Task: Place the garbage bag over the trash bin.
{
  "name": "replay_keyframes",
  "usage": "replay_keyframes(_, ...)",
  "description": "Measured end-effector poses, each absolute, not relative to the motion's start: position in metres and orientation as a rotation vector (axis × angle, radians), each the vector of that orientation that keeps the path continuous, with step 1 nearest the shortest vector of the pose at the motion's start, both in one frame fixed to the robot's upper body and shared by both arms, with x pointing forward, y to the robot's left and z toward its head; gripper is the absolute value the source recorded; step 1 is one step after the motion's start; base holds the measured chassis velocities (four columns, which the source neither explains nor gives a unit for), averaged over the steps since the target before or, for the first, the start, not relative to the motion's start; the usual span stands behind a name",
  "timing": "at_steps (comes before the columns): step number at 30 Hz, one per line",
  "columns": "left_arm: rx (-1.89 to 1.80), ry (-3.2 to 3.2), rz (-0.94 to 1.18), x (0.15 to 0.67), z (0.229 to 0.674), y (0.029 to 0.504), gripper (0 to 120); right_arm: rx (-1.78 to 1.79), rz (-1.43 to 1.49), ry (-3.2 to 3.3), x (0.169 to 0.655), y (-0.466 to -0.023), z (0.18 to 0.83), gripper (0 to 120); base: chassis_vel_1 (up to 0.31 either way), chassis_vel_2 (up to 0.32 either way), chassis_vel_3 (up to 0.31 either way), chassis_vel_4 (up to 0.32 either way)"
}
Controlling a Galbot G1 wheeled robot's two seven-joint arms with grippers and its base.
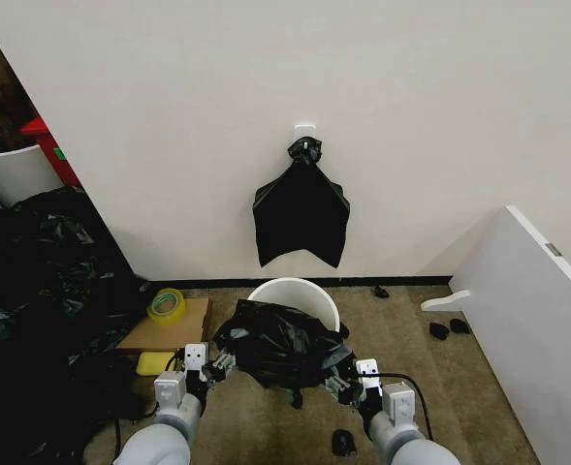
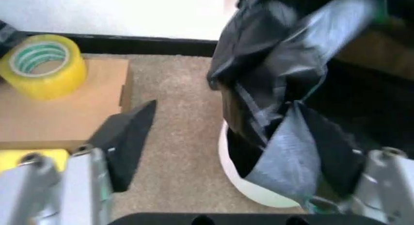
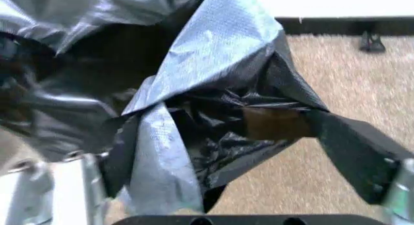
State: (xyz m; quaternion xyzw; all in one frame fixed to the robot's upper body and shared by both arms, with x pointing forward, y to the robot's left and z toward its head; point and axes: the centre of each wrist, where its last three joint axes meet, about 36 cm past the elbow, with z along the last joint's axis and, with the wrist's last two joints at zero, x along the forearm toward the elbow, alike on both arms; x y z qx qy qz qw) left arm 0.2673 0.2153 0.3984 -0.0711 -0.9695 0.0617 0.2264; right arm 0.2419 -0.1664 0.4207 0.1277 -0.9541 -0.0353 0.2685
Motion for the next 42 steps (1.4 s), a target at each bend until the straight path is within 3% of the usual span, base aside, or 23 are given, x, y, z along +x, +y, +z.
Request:
replay_keyframes(4, -0.225, -2.695, 0.174, 0.259, 0.399, 0.214, 99, 0.414, -0.100, -2.621, 0.233, -0.169, 0.419, 99, 0.000, 0.000, 0.000, 0.000)
replay_keyframes(13, -0.240, -2.711, 0.164, 0.245, 0.396, 0.216, 100, 0.599, 0.021, -2.766, 0.221, -0.182, 0.389, 100, 0.000, 0.000, 0.000, 0.000)
replay_keyframes(18, -0.189, -2.744, 0.160, 0.250, 0.386, 0.222, 100, 0.480, 0.193, -2.760, 0.217, -0.192, 0.389, 100, 0.000, 0.000, 0.000, 0.000)
replay_keyframes(42, -0.065, -2.737, 0.156, 0.274, 0.366, 0.229, 100, 0.150, -0.036, -2.642, 0.231, -0.258, 0.428, 100, 0.000, 0.000, 0.000, 0.000)
